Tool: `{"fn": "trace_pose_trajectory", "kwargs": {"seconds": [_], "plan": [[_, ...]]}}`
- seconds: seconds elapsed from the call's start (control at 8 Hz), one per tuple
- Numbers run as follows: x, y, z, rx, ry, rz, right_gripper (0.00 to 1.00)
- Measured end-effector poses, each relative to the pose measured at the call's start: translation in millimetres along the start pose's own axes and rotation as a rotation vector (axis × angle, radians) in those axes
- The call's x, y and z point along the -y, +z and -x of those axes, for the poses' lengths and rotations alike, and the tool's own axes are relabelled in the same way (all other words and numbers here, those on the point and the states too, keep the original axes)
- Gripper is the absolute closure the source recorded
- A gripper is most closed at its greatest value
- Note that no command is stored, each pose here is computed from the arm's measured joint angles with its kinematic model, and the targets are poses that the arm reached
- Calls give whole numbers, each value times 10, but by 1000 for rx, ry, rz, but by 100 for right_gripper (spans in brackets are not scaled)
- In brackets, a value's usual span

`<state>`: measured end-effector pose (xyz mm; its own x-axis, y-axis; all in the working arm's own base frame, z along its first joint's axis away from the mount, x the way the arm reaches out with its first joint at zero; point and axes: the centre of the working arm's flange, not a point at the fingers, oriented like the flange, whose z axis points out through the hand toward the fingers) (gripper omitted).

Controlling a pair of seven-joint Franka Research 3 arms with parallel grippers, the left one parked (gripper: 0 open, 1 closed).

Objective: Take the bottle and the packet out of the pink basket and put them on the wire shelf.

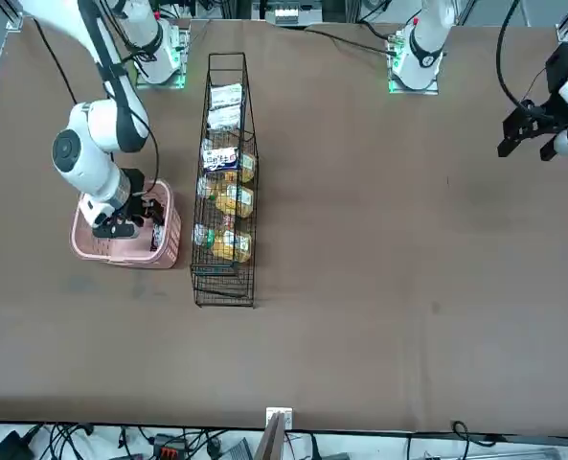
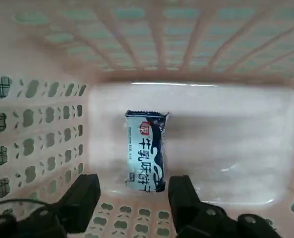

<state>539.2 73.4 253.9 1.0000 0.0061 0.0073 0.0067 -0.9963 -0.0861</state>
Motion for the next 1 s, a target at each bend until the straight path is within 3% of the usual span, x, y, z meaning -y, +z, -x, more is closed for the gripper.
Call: {"fn": "trace_pose_trajectory", "kwargs": {"seconds": [1.0], "plan": [[5, 326, 1, 1, -2, 1, 11]]}}
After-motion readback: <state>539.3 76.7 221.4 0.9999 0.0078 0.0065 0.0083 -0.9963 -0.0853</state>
